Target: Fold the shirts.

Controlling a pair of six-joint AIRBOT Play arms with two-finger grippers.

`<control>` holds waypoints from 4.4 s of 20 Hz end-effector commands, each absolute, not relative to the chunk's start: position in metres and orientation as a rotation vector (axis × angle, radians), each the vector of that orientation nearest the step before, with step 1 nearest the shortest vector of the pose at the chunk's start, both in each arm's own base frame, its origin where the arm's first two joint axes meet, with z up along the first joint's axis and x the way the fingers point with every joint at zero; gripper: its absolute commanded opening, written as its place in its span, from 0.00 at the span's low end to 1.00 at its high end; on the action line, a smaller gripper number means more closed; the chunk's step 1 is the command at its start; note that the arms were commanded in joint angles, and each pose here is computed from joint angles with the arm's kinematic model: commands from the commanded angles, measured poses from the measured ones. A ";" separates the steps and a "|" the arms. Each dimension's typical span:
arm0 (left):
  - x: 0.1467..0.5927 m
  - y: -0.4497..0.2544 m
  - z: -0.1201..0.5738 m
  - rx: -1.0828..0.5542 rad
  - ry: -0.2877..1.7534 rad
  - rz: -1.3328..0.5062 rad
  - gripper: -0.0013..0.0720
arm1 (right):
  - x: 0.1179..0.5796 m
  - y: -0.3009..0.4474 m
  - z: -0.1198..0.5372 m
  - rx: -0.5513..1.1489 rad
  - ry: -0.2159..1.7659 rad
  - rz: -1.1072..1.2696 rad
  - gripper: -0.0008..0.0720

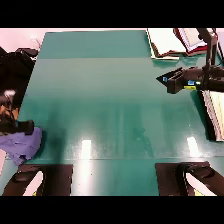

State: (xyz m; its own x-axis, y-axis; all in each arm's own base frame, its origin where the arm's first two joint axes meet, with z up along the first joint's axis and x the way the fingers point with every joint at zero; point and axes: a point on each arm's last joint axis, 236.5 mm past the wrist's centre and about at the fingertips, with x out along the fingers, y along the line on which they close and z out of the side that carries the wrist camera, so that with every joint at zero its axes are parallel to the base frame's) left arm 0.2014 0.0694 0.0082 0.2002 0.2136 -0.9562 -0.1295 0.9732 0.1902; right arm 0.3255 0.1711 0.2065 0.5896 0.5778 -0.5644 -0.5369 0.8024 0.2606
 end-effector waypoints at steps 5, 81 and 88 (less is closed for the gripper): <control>0.186 0.078 -0.011 0.045 1.390 0.302 0.04 | 0.330 0.171 0.210 0.069 0.659 0.641 0.04; 0.396 -0.132 0.344 0.004 0.461 -0.427 0.04 | 0.353 0.126 0.225 0.087 0.719 0.564 0.04; 0.238 -0.102 0.538 0.012 -0.086 -0.425 0.04 | 0.263 0.105 0.375 0.083 0.400 0.482 0.04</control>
State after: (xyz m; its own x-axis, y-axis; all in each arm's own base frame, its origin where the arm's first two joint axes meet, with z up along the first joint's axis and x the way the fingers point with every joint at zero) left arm 0.2966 -0.1170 0.4827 0.8985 -0.4291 -0.0930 0.4294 0.9030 -0.0177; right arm 0.3001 0.1145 0.3327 0.7503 0.5040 -0.4278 -0.4647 0.8624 0.2011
